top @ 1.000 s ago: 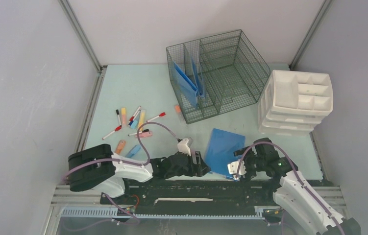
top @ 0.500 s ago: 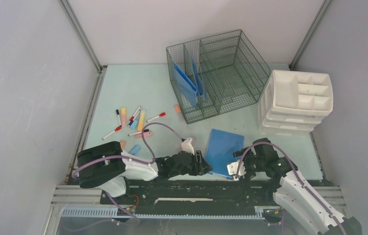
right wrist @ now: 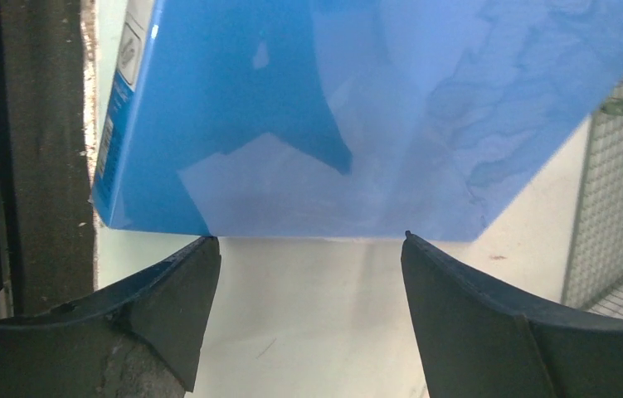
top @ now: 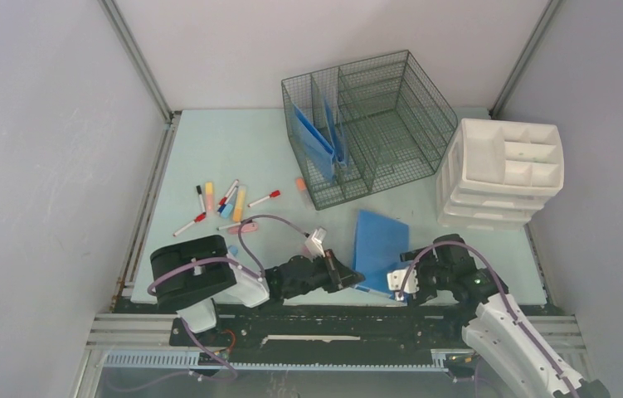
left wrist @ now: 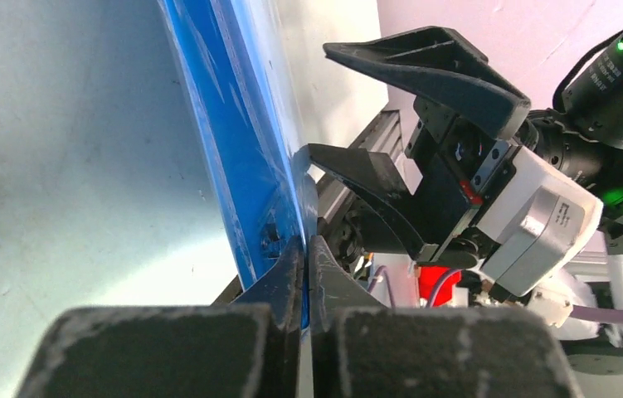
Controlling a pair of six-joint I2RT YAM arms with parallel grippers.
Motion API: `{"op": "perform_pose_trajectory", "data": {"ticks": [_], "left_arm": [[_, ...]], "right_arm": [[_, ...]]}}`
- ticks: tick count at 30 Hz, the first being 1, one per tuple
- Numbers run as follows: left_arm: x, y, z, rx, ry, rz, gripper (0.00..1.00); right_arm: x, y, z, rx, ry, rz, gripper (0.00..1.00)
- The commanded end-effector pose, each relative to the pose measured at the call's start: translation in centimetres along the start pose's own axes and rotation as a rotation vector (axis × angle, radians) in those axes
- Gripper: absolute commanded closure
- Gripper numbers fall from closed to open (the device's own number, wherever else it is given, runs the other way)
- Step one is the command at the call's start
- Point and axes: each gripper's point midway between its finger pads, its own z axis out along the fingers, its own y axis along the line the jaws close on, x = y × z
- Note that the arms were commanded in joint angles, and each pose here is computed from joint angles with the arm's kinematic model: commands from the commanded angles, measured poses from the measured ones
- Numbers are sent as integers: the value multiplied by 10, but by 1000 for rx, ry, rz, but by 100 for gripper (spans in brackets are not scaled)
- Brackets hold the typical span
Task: Organize the desk
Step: Pick up the folder from the center of the board.
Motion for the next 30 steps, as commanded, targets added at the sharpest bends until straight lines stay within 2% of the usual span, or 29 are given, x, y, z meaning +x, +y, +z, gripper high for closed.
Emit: {"op": "perform_pose_trajectory", "data": {"ticks": [1,6,8,14,16,22,30], "left_arm": [[-17,-14,-8,66,-88,-64,100],[-29,-19,-12,80,-150,-99,100],[-31,-23,-11,96,-161,-118,100],[-41,-42,-14,182,-198,-258,100],[-43,-49,-15,208,-210,-326,100],[-41,-60,-9,213,-210,-457,100],[-45,-61,-7,123,-246,-501,100]], "right_arm": [[-15,-30,-24,98,-22,17,12],[-15,-38,-56,118,46,58,10],[-25,-37,-69,107,31,87,10],[-105,-12,-84,-84,-305,282,11],[-119,-9,-79,-123,-350,293,11],[-121,-35,-58,-45,-292,296,12],[-107,-26,-24,-53,-168,179,15]]}}
